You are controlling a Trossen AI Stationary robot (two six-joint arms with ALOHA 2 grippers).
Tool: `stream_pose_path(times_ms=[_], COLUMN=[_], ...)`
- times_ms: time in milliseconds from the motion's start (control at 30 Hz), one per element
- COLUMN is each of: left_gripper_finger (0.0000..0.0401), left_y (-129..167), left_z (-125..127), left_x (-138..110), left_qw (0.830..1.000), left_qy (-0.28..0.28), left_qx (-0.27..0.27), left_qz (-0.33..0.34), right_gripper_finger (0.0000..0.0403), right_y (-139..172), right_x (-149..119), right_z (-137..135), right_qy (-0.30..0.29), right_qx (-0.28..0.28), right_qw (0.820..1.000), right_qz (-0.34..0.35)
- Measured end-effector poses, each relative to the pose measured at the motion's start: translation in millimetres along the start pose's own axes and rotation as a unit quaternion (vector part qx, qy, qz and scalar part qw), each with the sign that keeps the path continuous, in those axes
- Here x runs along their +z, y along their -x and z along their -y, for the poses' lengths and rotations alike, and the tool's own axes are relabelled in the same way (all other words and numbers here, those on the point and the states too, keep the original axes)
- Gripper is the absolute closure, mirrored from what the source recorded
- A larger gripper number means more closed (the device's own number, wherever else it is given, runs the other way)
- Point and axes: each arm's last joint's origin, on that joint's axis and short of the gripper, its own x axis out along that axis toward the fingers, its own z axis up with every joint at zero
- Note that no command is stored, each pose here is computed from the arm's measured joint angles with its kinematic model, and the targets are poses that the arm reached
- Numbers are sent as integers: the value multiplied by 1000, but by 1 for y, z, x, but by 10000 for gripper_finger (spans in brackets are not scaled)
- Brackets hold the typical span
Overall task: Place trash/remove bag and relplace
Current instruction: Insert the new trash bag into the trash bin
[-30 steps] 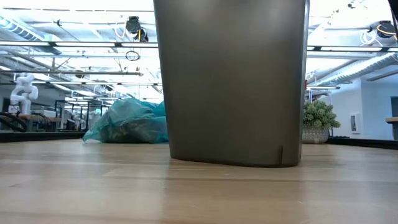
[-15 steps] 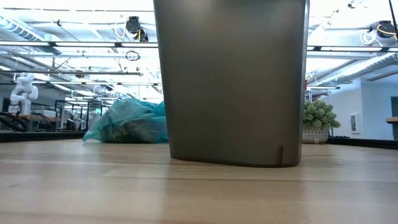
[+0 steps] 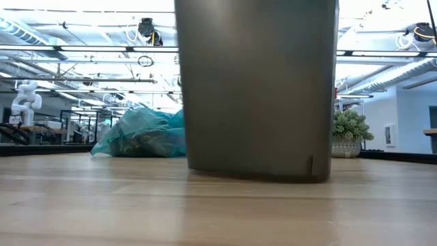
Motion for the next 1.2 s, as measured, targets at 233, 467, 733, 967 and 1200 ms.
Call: stream_pose_path(times_ms=[233, 467, 733, 967, 1200], left_gripper_finger=[401, 401, 401, 401, 401], left_y=[-1, -4, -9, -12, -13], left_z=[-7, -15, -44, -73, -99], left_x=[-6, -7, 2, 10, 18], left_qw=[997, 992, 973, 962, 950], left_qy=[-14, -19, -49, -51, -55], left_qx=[74, 125, 226, 268, 304], left_qz=[-19, -9, 19, 32, 43], right_gripper_finger=[403, 403, 403, 403, 403], right_y=[35, 94, 158, 166, 117], right_x=[7, 6, -32, -57, -43], right_z=[14, 8, -21, -58, -71], right_qy=[-16, -12, 43, 151, 133], right_qx=[-16, 45, 134, 179, 106], right_qw=[996, 981, 958, 939, 955], right_qz=[84, 190, 248, 254, 244])
